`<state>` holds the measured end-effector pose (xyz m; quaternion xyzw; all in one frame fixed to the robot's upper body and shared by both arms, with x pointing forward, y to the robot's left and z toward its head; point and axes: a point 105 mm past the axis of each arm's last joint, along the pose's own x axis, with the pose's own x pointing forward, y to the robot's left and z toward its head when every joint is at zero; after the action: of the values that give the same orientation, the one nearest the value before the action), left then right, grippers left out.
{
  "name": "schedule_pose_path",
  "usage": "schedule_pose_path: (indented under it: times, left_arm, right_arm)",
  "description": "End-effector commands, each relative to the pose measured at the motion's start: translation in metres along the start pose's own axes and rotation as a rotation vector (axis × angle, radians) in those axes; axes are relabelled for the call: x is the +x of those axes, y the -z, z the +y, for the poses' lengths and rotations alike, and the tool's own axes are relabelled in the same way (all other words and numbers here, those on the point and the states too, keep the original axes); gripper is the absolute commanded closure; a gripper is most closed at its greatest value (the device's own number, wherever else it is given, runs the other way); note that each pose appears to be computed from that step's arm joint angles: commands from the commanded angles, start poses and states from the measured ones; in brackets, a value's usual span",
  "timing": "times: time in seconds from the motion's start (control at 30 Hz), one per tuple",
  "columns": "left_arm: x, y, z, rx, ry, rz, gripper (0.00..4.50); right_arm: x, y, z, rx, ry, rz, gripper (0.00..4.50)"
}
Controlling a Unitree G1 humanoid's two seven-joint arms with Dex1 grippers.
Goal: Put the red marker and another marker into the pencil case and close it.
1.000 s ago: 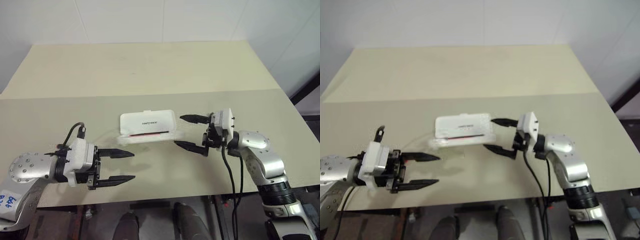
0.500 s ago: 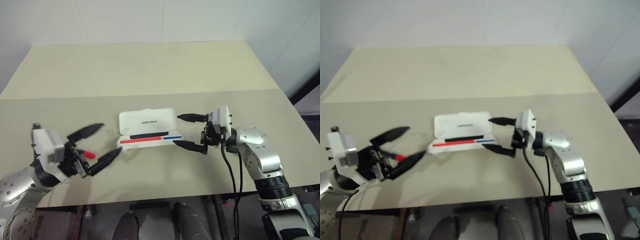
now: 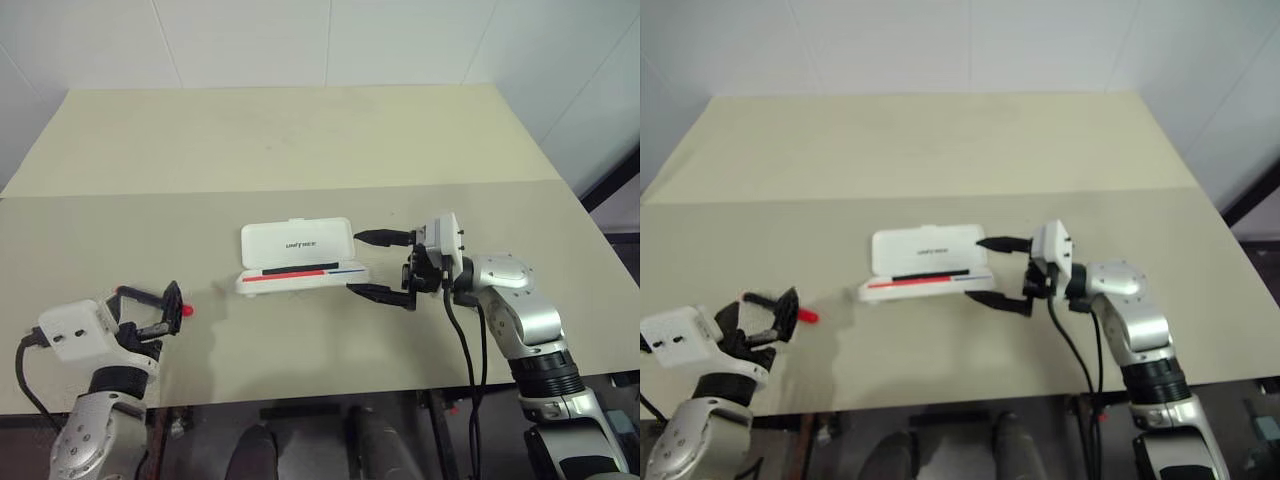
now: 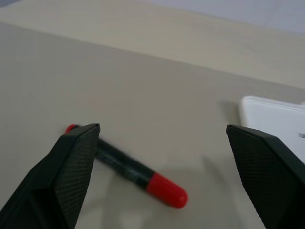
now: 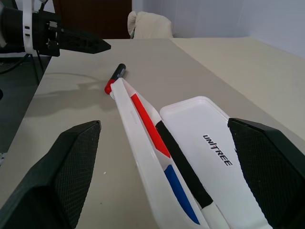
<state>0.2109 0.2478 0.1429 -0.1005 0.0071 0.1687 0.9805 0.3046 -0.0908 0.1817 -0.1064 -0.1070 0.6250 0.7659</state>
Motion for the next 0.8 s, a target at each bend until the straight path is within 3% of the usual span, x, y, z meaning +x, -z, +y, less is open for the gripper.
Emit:
schedule_pose_path:
  times: [0.03,0.8]
  left_arm:
    - [-0.002,-0.004,0.012,-0.012,-0.128,-0.001,0.04]
    - [0.039,0.023,-0.01,-0.156,-0.209,0.198,0.04]
  right_arm:
    - [-0.001,-0.007,0.0,-0.028,0.002,-0.009,0.0]
    - [-0.009,-0.015,-0.002,-0.048,0.0,0.012,0.0]
